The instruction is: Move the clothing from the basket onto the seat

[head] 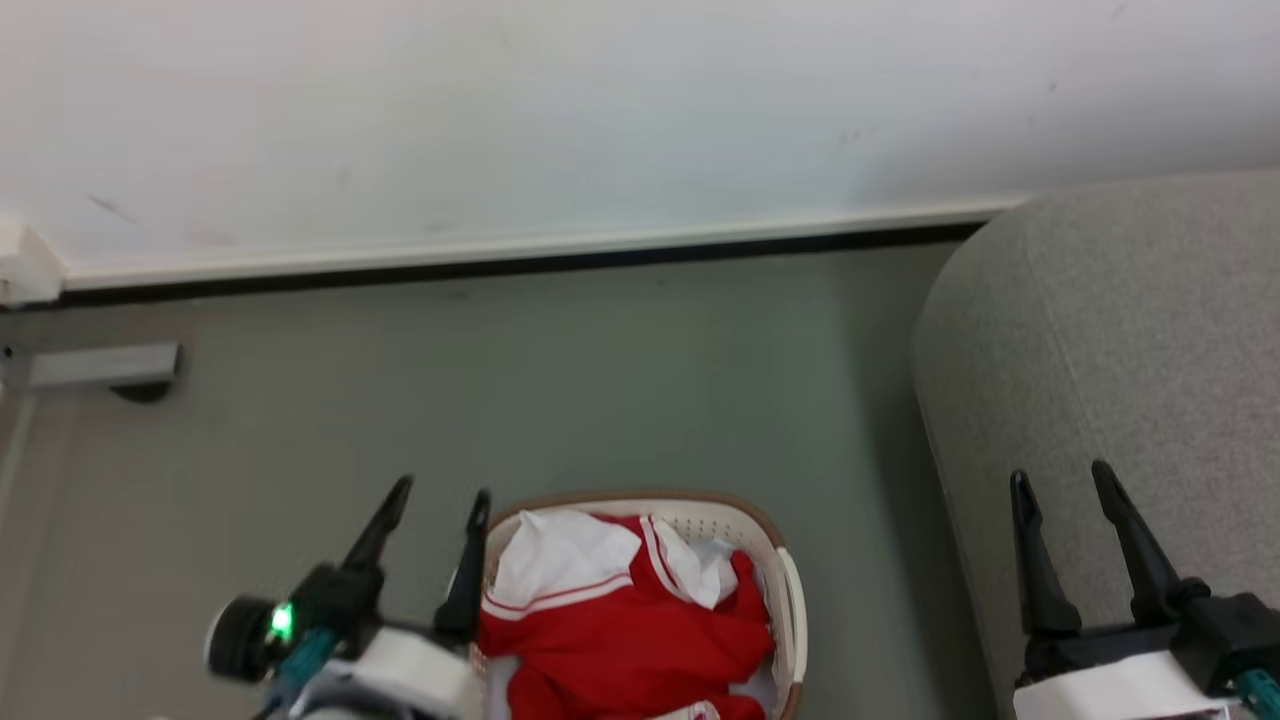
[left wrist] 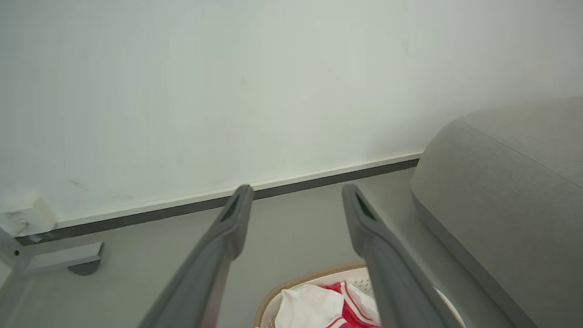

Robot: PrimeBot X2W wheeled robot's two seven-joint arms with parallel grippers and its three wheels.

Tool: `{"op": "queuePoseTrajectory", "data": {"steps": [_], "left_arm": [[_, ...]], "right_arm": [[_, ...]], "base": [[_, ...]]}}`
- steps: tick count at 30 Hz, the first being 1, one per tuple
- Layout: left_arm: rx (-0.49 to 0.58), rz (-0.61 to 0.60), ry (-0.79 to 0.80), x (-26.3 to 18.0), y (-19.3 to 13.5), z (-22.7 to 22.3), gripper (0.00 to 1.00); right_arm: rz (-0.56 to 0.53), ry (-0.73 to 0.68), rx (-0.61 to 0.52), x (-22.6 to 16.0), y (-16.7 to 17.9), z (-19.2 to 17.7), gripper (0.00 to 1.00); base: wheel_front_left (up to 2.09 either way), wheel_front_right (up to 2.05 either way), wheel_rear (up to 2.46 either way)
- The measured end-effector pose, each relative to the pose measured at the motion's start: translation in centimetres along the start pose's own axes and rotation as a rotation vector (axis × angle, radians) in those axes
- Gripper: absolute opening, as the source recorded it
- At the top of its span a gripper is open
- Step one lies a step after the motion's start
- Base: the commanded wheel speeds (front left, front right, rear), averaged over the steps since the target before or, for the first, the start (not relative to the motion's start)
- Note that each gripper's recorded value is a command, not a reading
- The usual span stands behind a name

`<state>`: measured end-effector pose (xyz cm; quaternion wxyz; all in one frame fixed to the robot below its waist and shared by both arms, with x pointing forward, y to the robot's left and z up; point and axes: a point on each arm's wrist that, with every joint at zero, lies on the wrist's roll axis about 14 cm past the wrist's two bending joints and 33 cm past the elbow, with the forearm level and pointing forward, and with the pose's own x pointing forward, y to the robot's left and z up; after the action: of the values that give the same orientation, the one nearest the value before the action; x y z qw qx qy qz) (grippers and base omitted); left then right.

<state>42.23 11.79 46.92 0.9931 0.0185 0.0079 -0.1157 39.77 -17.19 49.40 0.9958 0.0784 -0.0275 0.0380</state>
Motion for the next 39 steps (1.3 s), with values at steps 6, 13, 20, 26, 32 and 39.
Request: {"op": "queuePoseTrajectory", "data": {"steps": [6,13,20,26,32,39], "left_arm": [[0.023,-0.168,0.048,5.3,-3.9,-2.3,1.00],[0.075,-0.347,0.214,9.3,-8.1,-9.6,1.00],[0.125,-0.485,0.514,9.3,-10.8,-20.0,1.00],[0.173,-0.577,0.731,8.2,-12.0,-27.3,1.00],[0.212,-0.606,0.892,7.2,-11.6,-33.0,1.00],[0.217,-0.643,0.985,5.9,-12.4,-36.4,1.00]], "right_arm": [[0.001,-0.010,-0.009,2.9,-0.5,-0.4,1.00],[-0.004,-0.020,-0.023,6.3,-1.5,-1.4,1.00],[-0.015,-0.003,-0.035,8.6,-2.7,-3.8,1.00],[-0.023,0.041,-0.041,9.7,-3.7,-6.7,1.00],[-0.033,0.087,-0.048,10.0,-4.5,-9.5,1.00],[-0.059,0.136,-0.073,9.3,-5.7,-11.3,1.00]], "base": [[0.00,0.00,0.00],[0.00,0.00,0.00],[0.00,0.00,0.00],[0.00,0.00,0.00],[0.00,0.00,0.00],[0.00,0.00,0.00]]}}
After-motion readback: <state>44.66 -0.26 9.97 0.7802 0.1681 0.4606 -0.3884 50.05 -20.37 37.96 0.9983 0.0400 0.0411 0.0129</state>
